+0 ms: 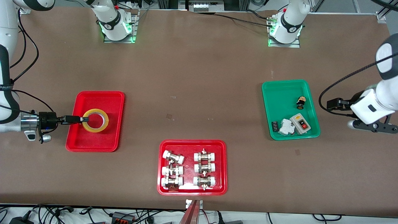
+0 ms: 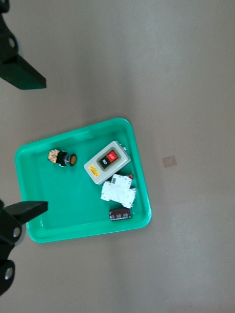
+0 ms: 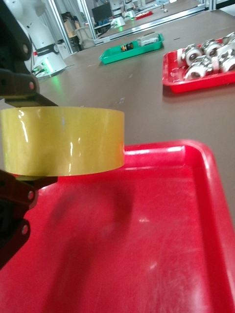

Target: Left arm passes tape to right arm into tray

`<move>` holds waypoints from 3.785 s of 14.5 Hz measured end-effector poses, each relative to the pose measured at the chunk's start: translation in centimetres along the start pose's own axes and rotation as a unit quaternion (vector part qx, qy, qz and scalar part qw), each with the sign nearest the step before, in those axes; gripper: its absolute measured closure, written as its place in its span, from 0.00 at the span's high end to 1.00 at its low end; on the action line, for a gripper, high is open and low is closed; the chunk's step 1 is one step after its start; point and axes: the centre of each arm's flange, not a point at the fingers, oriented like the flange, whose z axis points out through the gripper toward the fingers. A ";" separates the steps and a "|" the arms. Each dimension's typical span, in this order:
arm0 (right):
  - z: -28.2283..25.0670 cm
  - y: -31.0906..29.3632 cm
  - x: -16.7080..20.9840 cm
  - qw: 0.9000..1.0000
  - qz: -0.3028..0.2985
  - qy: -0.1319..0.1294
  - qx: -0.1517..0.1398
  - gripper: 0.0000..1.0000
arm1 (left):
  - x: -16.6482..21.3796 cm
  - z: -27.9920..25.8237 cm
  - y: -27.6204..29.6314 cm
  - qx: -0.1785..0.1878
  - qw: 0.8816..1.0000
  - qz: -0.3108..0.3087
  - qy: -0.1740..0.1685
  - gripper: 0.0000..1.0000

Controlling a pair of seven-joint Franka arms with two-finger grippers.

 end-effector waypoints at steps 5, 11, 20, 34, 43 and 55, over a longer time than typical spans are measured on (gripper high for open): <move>2.6 2.2 0.3 1.000 -0.001 -0.014 0.010 0.54 | -3.9 0.3 -0.6 -0.004 1.000 -0.014 0.023 1.00; 2.8 2.3 0.8 1.000 -0.016 -0.002 0.011 0.76 | -4.2 -4.6 0.6 -0.004 0.996 -0.072 0.050 1.00; 3.8 1.7 2.2 0.997 -0.042 0.002 -0.060 1.00 | -5.1 -6.5 3.1 -0.007 0.996 -0.070 0.061 1.00; -3.5 -15.2 1.5 0.935 -0.011 -0.028 -0.352 1.00 | -4.9 -6.7 3.3 -0.008 0.995 -0.069 0.070 1.00; -13.3 -32.7 -4.6 0.907 -0.015 0.081 -0.414 1.00 | -4.8 -6.7 3.6 -0.008 0.995 -0.066 0.071 1.00; -17.0 -34.3 -7.8 0.894 0.019 0.140 -0.425 1.00 | -4.8 -6.7 3.9 -0.008 0.995 -0.063 0.072 1.00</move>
